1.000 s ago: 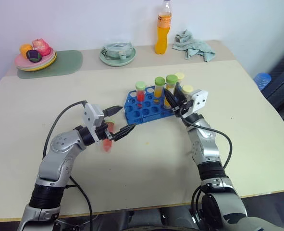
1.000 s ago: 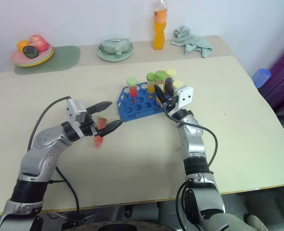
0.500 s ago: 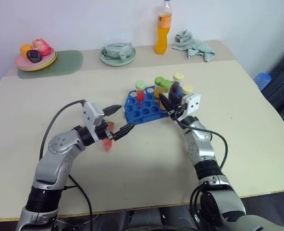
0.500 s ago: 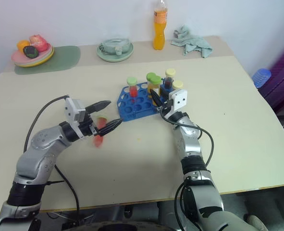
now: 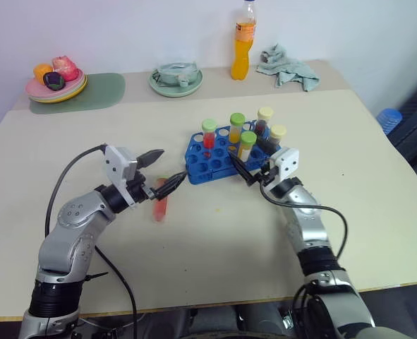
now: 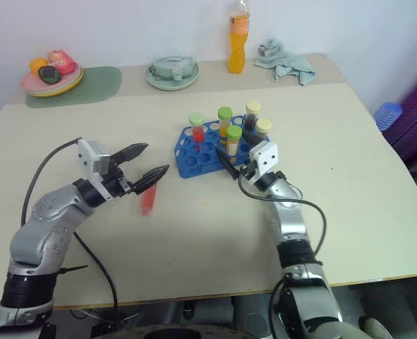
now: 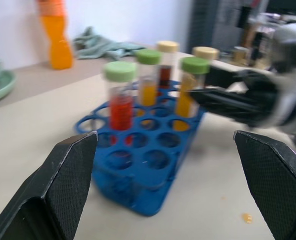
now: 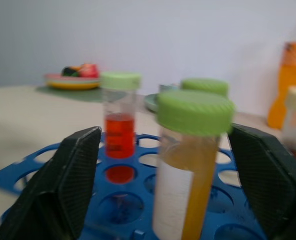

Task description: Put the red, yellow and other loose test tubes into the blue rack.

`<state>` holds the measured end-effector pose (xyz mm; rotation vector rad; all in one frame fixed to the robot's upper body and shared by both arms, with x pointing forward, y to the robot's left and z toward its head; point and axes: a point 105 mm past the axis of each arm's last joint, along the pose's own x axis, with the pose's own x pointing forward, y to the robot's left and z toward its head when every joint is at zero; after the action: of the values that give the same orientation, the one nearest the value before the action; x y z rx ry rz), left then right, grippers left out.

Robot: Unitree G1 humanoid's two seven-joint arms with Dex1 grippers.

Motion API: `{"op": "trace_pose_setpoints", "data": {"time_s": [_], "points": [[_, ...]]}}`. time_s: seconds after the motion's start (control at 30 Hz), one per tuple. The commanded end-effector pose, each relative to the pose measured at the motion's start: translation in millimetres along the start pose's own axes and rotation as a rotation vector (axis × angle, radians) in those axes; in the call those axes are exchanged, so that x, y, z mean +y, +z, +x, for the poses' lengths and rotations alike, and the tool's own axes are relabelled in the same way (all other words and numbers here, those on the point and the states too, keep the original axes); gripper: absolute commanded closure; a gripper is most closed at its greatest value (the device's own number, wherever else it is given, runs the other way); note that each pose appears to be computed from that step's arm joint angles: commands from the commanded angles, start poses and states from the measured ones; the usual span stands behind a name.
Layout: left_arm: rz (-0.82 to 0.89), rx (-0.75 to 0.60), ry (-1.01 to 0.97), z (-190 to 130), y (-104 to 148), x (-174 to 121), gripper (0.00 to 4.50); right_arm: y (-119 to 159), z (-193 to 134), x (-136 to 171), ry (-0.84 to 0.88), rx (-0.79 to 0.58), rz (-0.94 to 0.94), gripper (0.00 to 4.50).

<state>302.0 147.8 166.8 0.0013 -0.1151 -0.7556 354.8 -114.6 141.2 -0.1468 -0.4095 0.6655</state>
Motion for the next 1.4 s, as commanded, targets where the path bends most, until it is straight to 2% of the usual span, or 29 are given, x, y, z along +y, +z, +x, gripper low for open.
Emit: {"op": "trace_pose_setpoints", "data": {"time_s": [0.03, 0.1, 0.17, 0.3, 0.37, 0.47, 0.67, 0.83, 0.93, 1.2, 1.4], "points": [[0.041, 0.017, 0.178, -5, 10, 16, 0.0, 26, -12, 1, 0.124, 0.004, -0.031, 0.35], [0.104, 0.101, 0.289, -11, 9, 24, 0.0, 34, -28, -6, 0.17, 0.059, -0.007, 0.35], [0.108, 0.191, 0.312, -16, 6, 24, 0.0, 37, -44, -15, 0.187, 0.12, -0.01, 0.35], [0.006, 0.218, 0.301, -17, 13, 18, 0.0, 47, -76, -29, 0.226, 0.218, -0.032, 0.35], [-0.03, 0.362, 0.373, -24, 5, 24, 0.0, 56, -86, -34, 0.254, 0.247, -0.05, 0.35], [-0.123, 0.556, 0.336, -25, -1, 20, 0.0, 72, -97, -36, 0.335, 0.276, -0.047, 0.35], [-0.246, 0.581, 0.241, -2, 13, 18, 0.0, 92, -97, -34, 0.451, 0.29, -0.007, 0.35], [-0.291, 0.697, 0.212, -1, 5, 18, 0.0, 101, -92, -32, 0.505, 0.273, 0.006, 0.35], [-0.355, 0.736, 0.252, 8, 2, 23, 0.0, 104, -86, -29, 0.524, 0.259, -0.005, 0.35], [-0.529, 0.825, 0.277, 22, 3, 14, 0.0, 102, -84, -28, 0.525, 0.257, -0.02, 0.35], [-0.519, 0.877, 0.373, 29, 1, 21, 0.0, 99, -85, -28, 0.519, 0.257, -0.029, 0.35]]}}
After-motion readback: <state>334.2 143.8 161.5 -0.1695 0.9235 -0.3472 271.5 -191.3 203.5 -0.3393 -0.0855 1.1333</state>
